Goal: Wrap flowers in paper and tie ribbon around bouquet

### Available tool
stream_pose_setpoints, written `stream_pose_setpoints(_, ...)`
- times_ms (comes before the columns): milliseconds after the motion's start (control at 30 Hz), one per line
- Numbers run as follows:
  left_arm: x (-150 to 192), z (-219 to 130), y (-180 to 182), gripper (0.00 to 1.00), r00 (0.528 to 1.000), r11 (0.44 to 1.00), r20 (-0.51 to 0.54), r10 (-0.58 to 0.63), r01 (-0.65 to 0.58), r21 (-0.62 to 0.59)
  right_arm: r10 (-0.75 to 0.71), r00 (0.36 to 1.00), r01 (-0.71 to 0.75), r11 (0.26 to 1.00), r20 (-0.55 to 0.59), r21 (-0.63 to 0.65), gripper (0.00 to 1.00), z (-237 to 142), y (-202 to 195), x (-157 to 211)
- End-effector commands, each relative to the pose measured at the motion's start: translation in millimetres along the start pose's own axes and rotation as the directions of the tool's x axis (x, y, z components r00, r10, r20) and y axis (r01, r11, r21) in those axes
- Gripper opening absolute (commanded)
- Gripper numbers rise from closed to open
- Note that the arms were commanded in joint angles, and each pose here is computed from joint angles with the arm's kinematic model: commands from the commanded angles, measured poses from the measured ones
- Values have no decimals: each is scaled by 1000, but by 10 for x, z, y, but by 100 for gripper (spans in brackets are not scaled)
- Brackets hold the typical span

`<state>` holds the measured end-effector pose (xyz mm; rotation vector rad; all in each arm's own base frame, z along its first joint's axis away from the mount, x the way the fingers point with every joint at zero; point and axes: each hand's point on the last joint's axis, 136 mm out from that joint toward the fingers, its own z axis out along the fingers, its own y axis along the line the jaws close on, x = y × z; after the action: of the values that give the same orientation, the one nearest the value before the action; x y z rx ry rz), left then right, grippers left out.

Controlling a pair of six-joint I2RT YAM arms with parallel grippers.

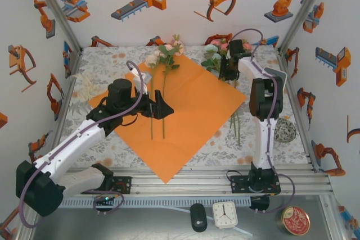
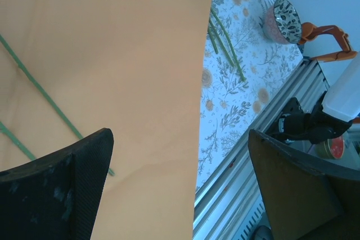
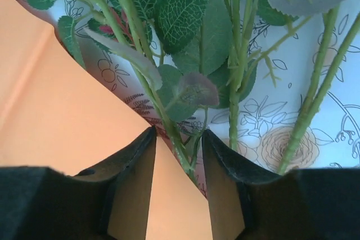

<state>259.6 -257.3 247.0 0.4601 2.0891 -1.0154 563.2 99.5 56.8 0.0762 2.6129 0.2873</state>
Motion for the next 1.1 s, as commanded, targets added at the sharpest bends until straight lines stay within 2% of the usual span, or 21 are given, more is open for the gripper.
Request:
stream_pose_setpoints(0, -131, -37, -65, 96, 999, 999, 28, 41, -41, -4, -10, 999, 10, 1000, 36, -15, 24, -101, 66, -167)
stream_pose_setpoints(67, -124, -26, -45, 96, 999, 999, 25, 42, -42, -12, -19, 998, 19, 1000, 56, -2, 14, -171, 59, -221)
stream_pose_setpoints(133, -113, -5, -30, 96, 999, 999, 18, 39, -39, -15, -42, 996, 43, 999, 84, 0, 11, -299, 83, -306)
stream_pose_setpoints(333, -117, 38, -23, 96, 999, 999, 10, 36, -35, -13, -145, 971, 135, 989, 189, 65, 6, -902, 110, -589)
stream_pose_setpoints(500, -119, 35, -29, 96, 999, 999, 10, 34, -33, -11, -254, 915, 206, 962, 313, 179, 9, -1407, 59, -825)
stream_pose_setpoints(667, -111, 10, -8, 96, 1000, 999, 10, 29, -29, -25, -314, 869, 206, 932, 383, 296, 7, -1881, -33, -1007)
stream_pose_setpoints(733, -116, -9, -8, 96, 999, 999, 16, 32, -31, -30, -328, 841, 206, 930, 430, 304, 5, -2124, 11, -1086)
stream_pose_setpoints(800, -123, -35, 14, 96, 999, 998, 21, 32, -30, -48, -292, 830, 198, 951, 475, 239, 4, -2355, 148, -1132)
stream_pose_setpoints(867, -140, -70, 78, 96, 999, 995, 30, 28, -25, -92, -193, 843, 173, 981, 502, 88, 4, -2515, 375, -1138)
stream_pose_setpoints(900, -156, -102, 126, 96, 999, 992, 38, 23, -18, -128, -103, 859, 141, 989, 502, -39, 3, -2537, 543, -1128)
stream_pose_setpoints(933, -175, -136, 198, 96, 999, 985, 50, 18, -9, -172, -2, 875, 99, 980, 484, -175, 2, -2498, 716, -1110)
stream_pose_setpoints(1000, -207, -205, 313, 96, 997, 971, 74, 4, 14, -239, 176, 888, -7, 929, 426, -370, 1, -2320, 1004, -1091)
stream_pose_setpoints(1067, -211, -264, 402, 96, 996, 960, 89, -18, 42, -278, 217, 888, -28, 907, 407, -421, 1, -2083, 1291, -1044)
